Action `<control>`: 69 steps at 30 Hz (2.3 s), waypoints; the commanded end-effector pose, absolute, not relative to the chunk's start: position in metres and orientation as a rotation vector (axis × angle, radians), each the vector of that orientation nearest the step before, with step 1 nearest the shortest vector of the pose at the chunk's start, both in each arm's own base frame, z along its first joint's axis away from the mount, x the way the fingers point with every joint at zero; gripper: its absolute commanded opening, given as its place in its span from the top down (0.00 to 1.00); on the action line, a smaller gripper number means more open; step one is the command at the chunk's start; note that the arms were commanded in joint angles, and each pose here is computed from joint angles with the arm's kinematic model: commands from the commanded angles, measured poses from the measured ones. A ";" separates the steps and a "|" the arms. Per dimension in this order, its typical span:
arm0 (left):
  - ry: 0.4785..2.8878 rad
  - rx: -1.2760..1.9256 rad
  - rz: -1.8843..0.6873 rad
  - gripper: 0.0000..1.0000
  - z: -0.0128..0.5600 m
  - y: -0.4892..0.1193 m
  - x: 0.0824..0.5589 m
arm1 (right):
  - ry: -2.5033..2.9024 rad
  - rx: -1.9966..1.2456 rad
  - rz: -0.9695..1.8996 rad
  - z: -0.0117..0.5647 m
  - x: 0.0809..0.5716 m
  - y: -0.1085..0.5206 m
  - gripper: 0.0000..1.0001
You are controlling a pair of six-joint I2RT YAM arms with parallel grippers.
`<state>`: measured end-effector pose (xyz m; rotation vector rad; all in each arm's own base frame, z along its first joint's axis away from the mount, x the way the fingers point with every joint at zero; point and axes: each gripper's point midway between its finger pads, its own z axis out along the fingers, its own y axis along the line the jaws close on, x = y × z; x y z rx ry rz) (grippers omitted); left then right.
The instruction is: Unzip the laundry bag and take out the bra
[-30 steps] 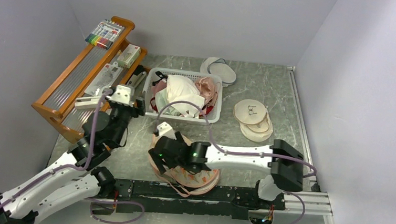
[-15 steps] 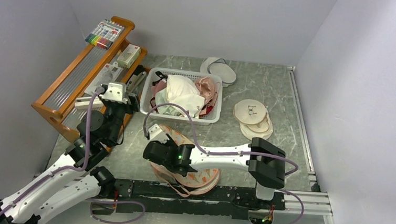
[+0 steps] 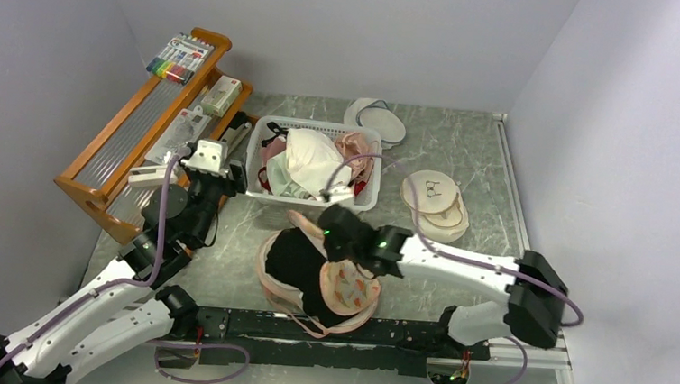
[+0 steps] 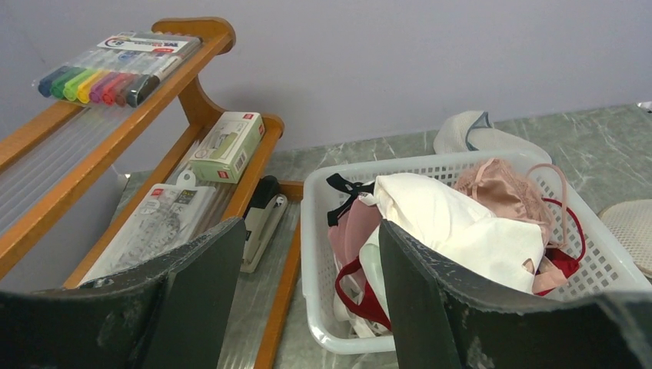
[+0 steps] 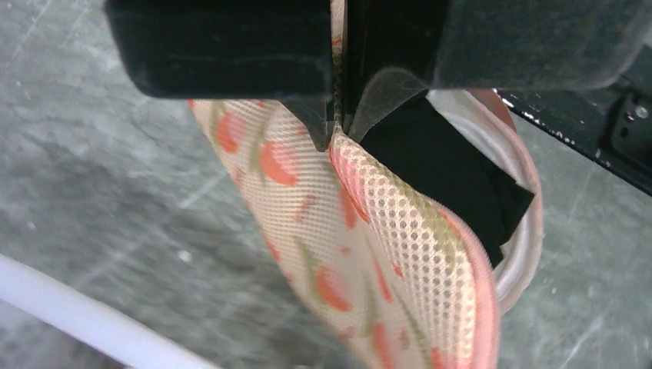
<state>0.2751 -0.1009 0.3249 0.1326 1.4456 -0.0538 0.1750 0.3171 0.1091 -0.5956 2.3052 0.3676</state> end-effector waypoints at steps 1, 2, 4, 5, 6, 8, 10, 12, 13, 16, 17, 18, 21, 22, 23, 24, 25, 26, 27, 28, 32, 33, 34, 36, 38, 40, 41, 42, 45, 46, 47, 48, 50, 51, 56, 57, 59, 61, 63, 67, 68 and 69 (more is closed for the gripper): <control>1.421 0.130 -0.098 0.25 0.338 -0.105 0.275 | 2.397 -0.403 0.695 0.118 0.175 0.298 1.00; 1.423 0.134 -0.102 0.25 0.338 -0.107 0.275 | 2.397 -0.373 0.753 0.123 0.177 0.293 1.00; 1.429 0.143 -0.105 0.26 0.337 -0.109 0.276 | 2.398 -0.307 0.829 0.131 0.182 0.280 1.00; 1.432 0.144 -0.105 0.26 0.336 -0.109 0.277 | 2.399 -0.274 0.855 0.135 0.186 0.273 1.00; 1.436 0.146 -0.106 0.26 0.335 -0.110 0.277 | 2.401 -0.242 0.874 0.138 0.190 0.266 1.00; 1.440 0.151 -0.109 0.26 0.334 -0.111 0.278 | 2.409 -0.205 0.928 0.141 0.195 0.254 1.00; 1.442 0.162 -0.115 0.26 0.334 -0.114 0.278 | 2.423 -0.162 0.938 0.139 0.202 0.240 1.00; 1.443 0.178 -0.121 0.25 0.332 -0.117 0.278 | 2.446 -0.124 0.952 0.134 0.207 0.228 1.00; 1.447 0.188 -0.122 0.24 0.330 -0.119 0.279 | 2.459 -0.108 0.971 0.130 0.208 0.224 1.00; 1.467 0.221 -0.130 0.22 0.326 -0.126 0.282 | 2.484 -0.062 1.048 0.120 0.206 0.213 1.00; 1.473 0.229 -0.132 0.21 0.324 -0.128 0.283 | 2.474 -0.052 1.076 0.120 0.204 0.211 1.00; 1.482 0.238 -0.135 0.21 0.322 -0.130 0.284 | 2.474 -0.029 1.091 0.116 0.200 0.206 1.00; 1.497 0.261 -0.146 0.21 0.319 -0.136 0.286 | 2.466 0.061 1.068 0.109 0.198 0.188 1.00; 1.500 0.269 -0.151 0.21 0.319 -0.138 0.286 | 2.473 0.090 1.049 0.105 0.198 0.181 1.00; 1.503 0.276 -0.155 0.21 0.318 -0.140 0.287 | 2.478 0.123 1.031 0.102 0.197 0.174 1.00; 1.505 0.281 -0.158 0.21 0.317 -0.141 0.287 | 2.480 0.160 1.013 0.099 0.198 0.167 1.00; 1.505 0.283 -0.161 0.21 0.317 -0.142 0.287 | 2.478 0.194 0.997 0.097 0.198 0.161 1.00; 1.507 0.285 -0.163 0.21 0.317 -0.143 0.287 | 2.471 0.222 0.983 0.095 0.199 0.155 1.00; 1.509 0.289 -0.165 0.21 0.316 -0.144 0.287 | 2.465 0.248 0.963 0.093 0.202 0.149 1.00; 1.511 0.292 -0.166 0.21 0.316 -0.144 0.288 | 2.462 0.279 0.935 0.091 0.205 0.142 1.00; 1.515 0.294 -0.164 0.21 0.315 -0.145 0.288 | 2.459 0.420 0.820 0.078 0.215 0.111 1.00; 1.515 0.294 -0.164 0.21 0.315 -0.145 0.288 | 2.441 0.461 0.815 0.076 0.219 0.105 1.00; 1.515 0.294 -0.164 0.21 0.315 -0.145 0.288 | 2.429 0.503 0.801 0.071 0.221 0.098 1.00; 1.512 0.294 -0.167 0.21 0.316 -0.145 0.288 | 2.428 0.580 0.736 0.063 0.226 0.083 1.00; 1.509 0.293 -0.171 0.21 0.317 -0.145 0.287 | 2.412 0.628 0.672 0.064 0.234 0.069 1.00; 1.509 0.295 -0.173 0.21 0.316 -0.145 0.287 | 2.366 0.664 0.630 0.071 0.242 0.059 0.96; 1.507 0.295 -0.174 0.21 0.317 -0.145 0.287 | 2.332 0.680 0.616 0.078 0.247 0.054 0.92; 1.508 0.295 -0.175 0.21 0.317 -0.145 0.287 | 2.292 0.684 0.610 0.085 0.251 0.051 0.87; 1.510 0.299 -0.177 0.21 0.317 -0.146 0.287 | 2.185 0.670 0.543 0.113 0.261 0.036 0.65; 1.508 0.298 -0.176 0.21 0.318 -0.146 0.287 | 2.164 0.666 0.504 0.121 0.263 0.030 0.60; 1.508 0.297 -0.176 0.21 0.317 -0.146 0.287 | 2.143 0.672 0.444 0.130 0.264 0.021 0.54; 1.507 0.297 -0.176 0.21 0.317 -0.145 0.286 | 2.124 0.666 0.401 0.141 0.264 0.014 0.46; 1.506 0.298 -0.180 0.20 0.318 -0.146 0.286 | 2.079 0.635 0.359 0.163 0.263 0.008 0.20; 1.504 0.299 -0.182 0.20 0.319 -0.146 0.286 | 2.057 0.591 0.391 0.176 0.262 0.014 0.05; 1.509 0.307 -0.192 0.21 0.317 -0.149 0.286 | 2.005 0.140 1.048 0.215 0.237 0.111 0.00; 1.508 0.308 -0.194 0.21 0.318 -0.149 0.286 | 2.001 0.092 1.181 0.214 0.228 0.125 0.00; 1.510 0.308 -0.195 0.21 0.317 -0.150 0.286 | 2.030 0.042 1.325 0.199 0.214 0.139 0.01; 1.514 0.308 -0.195 0.20 0.316 -0.150 0.287 | 2.103 0.022 1.364 0.174 0.204 0.146 0.02; 1.516 0.309 -0.194 0.20 0.315 -0.151 0.287 | 2.141 -0.010 1.412 0.161 0.199 0.157 0.12; 1.533 0.316 -0.189 0.21 0.310 -0.153 0.290 | 2.105 -0.010 1.464 0.152 0.202 0.180 0.23; 1.537 0.319 -0.186 0.21 0.309 -0.153 0.291 | 2.099 0.011 1.473 0.146 0.205 0.183 0.23; 1.543 0.320 -0.177 0.21 0.307 -0.153 0.291 | 2.109 0.043 1.477 0.137 0.209 0.184 0.23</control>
